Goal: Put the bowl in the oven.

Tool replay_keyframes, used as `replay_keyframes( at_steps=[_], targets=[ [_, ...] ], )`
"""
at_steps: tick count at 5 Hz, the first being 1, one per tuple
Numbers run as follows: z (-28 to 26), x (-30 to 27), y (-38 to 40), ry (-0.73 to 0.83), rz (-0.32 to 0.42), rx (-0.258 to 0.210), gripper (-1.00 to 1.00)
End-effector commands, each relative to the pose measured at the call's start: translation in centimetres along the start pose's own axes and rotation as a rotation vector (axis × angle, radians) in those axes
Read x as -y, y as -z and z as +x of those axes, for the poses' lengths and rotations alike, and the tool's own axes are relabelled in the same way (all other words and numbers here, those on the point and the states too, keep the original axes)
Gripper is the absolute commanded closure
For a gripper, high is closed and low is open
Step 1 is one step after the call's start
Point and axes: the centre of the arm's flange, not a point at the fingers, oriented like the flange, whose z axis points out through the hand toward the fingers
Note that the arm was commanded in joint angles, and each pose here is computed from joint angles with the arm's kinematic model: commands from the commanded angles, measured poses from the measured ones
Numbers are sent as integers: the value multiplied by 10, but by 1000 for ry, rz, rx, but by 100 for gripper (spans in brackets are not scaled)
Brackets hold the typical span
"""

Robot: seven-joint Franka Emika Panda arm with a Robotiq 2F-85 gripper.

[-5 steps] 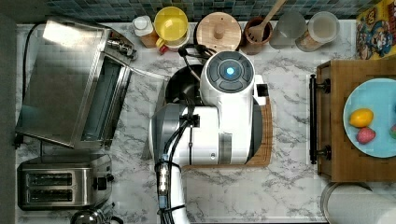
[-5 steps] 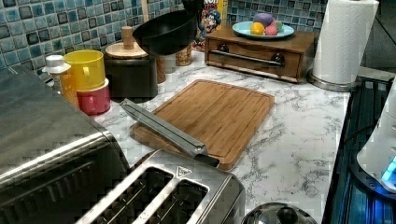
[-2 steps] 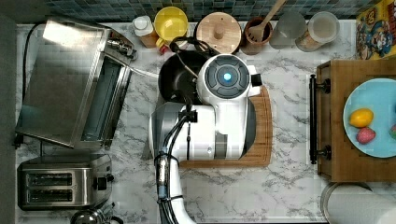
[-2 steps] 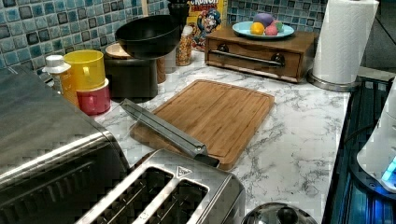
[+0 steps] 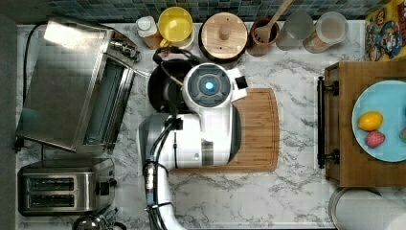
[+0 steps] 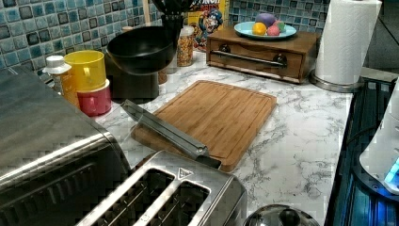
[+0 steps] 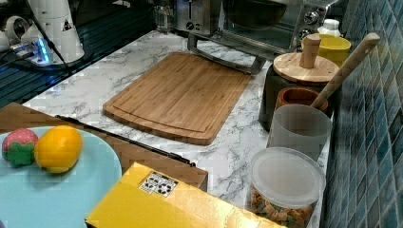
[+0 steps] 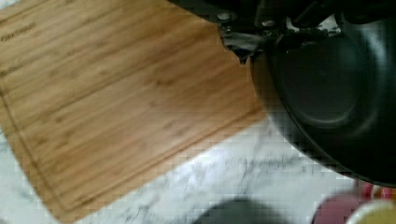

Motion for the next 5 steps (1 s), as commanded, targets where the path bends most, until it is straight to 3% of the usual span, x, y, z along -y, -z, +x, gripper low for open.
replay_keyframes(
  at_steps=[1,5],
  targets=[
    [-54,75,-2,197,44,-16,100],
    [-86,142,-25,239,52,-24,100]
  ],
)
